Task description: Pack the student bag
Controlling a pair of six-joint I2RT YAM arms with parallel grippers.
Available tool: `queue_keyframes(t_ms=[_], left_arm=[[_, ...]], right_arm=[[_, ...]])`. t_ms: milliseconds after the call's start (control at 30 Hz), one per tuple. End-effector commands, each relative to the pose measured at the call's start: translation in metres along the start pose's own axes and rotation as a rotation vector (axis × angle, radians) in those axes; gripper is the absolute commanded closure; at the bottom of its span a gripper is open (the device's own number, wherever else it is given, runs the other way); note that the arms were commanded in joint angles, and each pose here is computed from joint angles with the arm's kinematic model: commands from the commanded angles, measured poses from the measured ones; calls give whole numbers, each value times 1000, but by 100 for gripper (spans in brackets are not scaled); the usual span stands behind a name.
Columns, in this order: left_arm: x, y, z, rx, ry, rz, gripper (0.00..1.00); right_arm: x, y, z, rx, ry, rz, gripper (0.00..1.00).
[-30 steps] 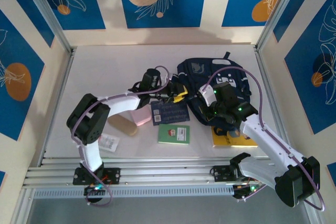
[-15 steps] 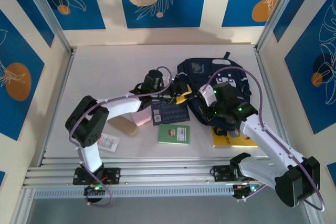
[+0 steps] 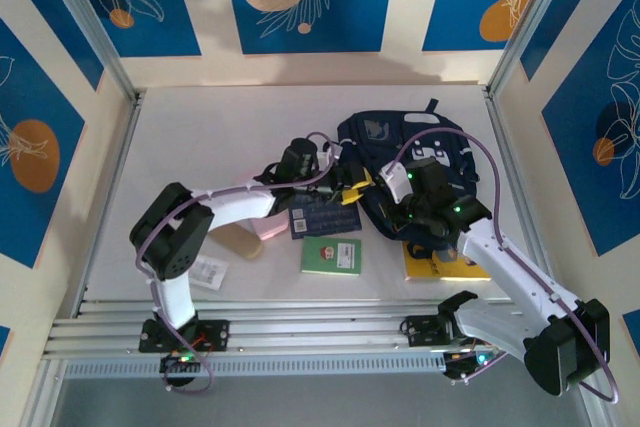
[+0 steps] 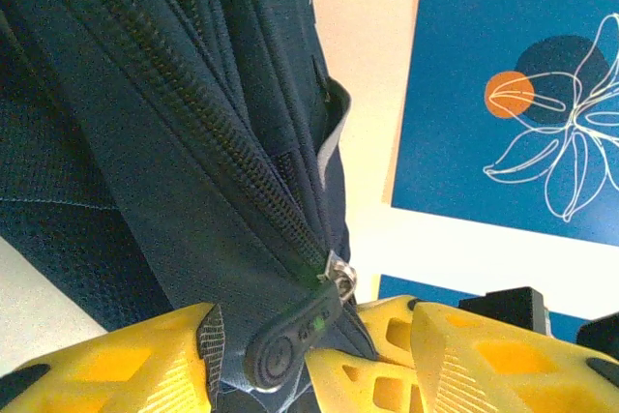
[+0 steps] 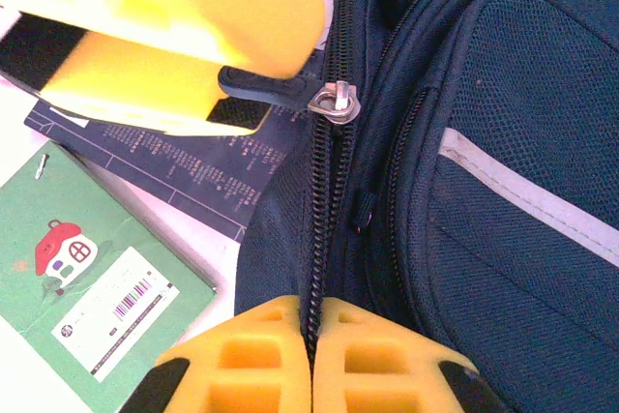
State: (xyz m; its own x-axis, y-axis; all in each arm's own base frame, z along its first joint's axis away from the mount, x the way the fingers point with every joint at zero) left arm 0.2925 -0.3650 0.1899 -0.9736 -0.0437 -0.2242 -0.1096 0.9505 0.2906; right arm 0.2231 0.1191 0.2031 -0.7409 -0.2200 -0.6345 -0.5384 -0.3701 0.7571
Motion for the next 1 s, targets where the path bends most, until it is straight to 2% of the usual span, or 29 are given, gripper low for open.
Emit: queue_keyframes(t_ms=[0, 300, 400, 667, 967], left_arm=[[-1, -9, -3, 21, -7, -11, 47], [-11, -17, -10, 26, -30, -12, 56], [-13, -18, -13, 31, -36, -14, 66], [-13, -16, -19, 40, -51, -9, 100], [-26, 2, -12, -13, -79, -41, 100]], right_arm=[[-8, 8, 3, -23, -14, -65, 100], [-6, 8, 5, -32, -13, -65, 100], [-5, 7, 5, -30, -8, -60, 100], [-4, 6, 3, -6, 3, -53, 100], [-5, 8, 0, 22, 4, -60, 100]])
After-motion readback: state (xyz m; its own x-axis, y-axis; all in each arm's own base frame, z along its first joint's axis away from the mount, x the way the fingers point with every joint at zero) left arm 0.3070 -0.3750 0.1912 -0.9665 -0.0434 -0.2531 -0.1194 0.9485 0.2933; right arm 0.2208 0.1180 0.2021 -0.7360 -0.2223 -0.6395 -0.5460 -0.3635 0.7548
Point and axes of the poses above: each hand's point on the last joint's axis, 136 mm out from that joint toward the fingers, its own y axis back along the fingers, its own z axis along the line the jaws close on, x = y × z, the point moved 6 cm from there along y, back along the fingers, and after that the axes turned 14 degrees about -y, right-handed, at the moved point
